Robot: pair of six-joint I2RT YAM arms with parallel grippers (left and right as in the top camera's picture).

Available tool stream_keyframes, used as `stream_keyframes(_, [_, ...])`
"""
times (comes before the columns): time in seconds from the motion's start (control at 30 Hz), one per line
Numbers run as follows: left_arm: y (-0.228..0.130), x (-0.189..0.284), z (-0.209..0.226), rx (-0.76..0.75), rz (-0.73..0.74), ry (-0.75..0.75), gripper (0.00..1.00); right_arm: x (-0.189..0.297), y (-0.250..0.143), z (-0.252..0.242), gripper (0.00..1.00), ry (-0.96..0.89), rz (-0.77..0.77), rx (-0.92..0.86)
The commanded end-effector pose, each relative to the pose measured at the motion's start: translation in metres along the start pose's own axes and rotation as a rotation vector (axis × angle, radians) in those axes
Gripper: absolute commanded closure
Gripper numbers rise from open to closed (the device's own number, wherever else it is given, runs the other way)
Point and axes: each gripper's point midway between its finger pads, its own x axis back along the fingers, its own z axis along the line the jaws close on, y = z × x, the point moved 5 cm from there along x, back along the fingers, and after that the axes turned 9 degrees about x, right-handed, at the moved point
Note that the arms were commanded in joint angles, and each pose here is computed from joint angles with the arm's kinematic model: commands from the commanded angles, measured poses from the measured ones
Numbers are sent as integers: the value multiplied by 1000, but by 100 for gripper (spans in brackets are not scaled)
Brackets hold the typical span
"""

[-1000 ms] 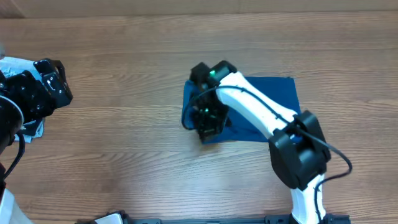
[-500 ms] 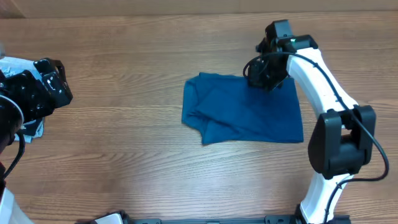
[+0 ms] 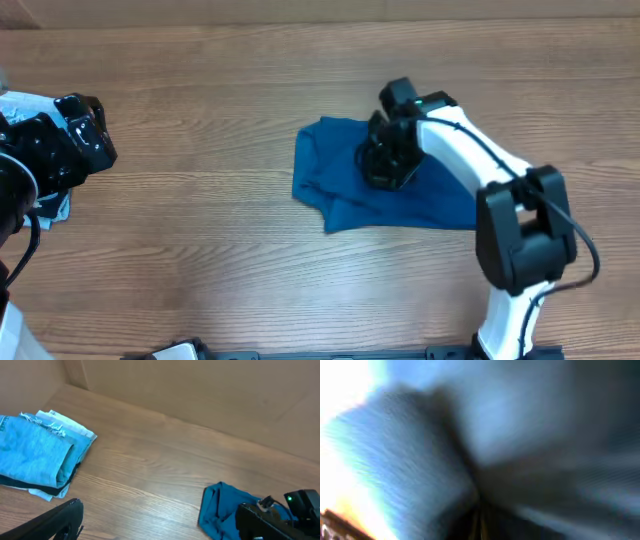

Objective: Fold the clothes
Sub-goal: 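Press and smooth the folded stack with the right gripper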

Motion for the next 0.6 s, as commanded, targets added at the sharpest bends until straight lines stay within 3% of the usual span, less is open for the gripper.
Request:
stream_keyframes(0.0, [0, -1, -1, 1, -2, 2, 0, 48, -11, 59, 96, 18, -123, 173])
stream_keyframes(0.23, [0, -1, -1, 1, -2, 2, 0, 43, -36, 83, 96, 5, -40, 210])
stream_keyframes(0.43, [0, -1, -1, 1, -2, 2, 0, 48, -8, 69, 94, -69, -170, 177])
stream_keyframes(0.57, [0, -1, -1, 1, -2, 2, 0, 37, 16, 47, 93, -174, -253, 15])
